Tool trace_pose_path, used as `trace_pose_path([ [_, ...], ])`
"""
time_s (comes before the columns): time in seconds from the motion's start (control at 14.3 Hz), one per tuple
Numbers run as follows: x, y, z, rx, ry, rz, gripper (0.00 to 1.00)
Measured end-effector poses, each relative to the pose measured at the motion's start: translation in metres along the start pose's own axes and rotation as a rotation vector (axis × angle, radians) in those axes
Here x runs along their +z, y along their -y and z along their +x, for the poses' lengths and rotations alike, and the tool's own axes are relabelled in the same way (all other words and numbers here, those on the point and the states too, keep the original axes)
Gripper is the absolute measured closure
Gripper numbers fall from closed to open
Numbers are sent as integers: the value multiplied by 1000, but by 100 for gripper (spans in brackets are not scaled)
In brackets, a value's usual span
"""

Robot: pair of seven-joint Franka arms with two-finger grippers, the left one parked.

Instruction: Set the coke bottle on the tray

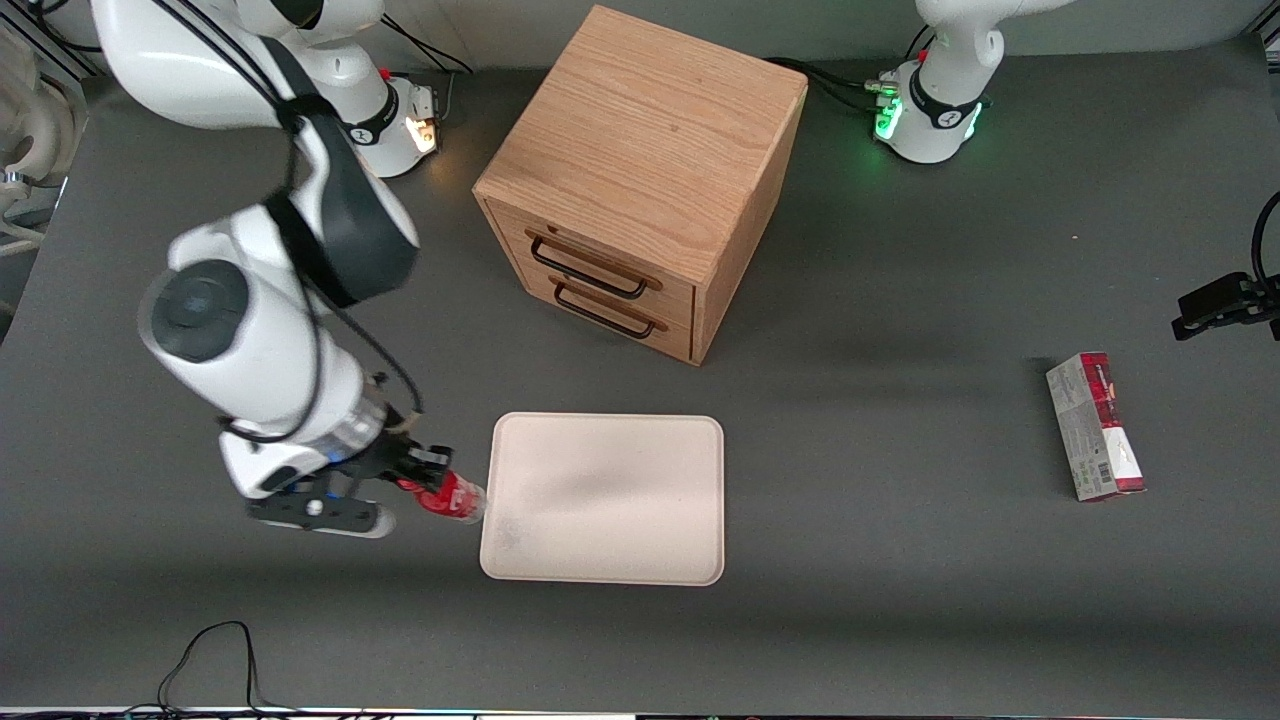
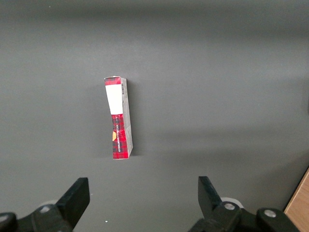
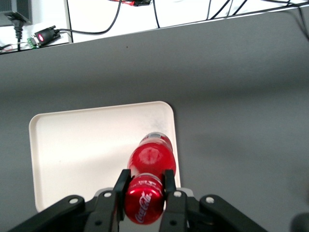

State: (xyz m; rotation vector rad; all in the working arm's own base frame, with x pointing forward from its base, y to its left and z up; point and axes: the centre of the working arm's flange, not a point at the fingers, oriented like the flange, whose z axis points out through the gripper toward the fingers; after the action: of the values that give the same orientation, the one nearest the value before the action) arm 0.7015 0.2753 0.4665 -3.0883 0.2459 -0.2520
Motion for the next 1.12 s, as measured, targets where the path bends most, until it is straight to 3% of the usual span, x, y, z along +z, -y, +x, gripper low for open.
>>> trace_pose_path([
  [0.49,109,5,5,2,-1,27,68],
  [0.98,137,3,1,-4,-3,29,67],
  [1.12,141,3,0,-7,-14,34,56],
])
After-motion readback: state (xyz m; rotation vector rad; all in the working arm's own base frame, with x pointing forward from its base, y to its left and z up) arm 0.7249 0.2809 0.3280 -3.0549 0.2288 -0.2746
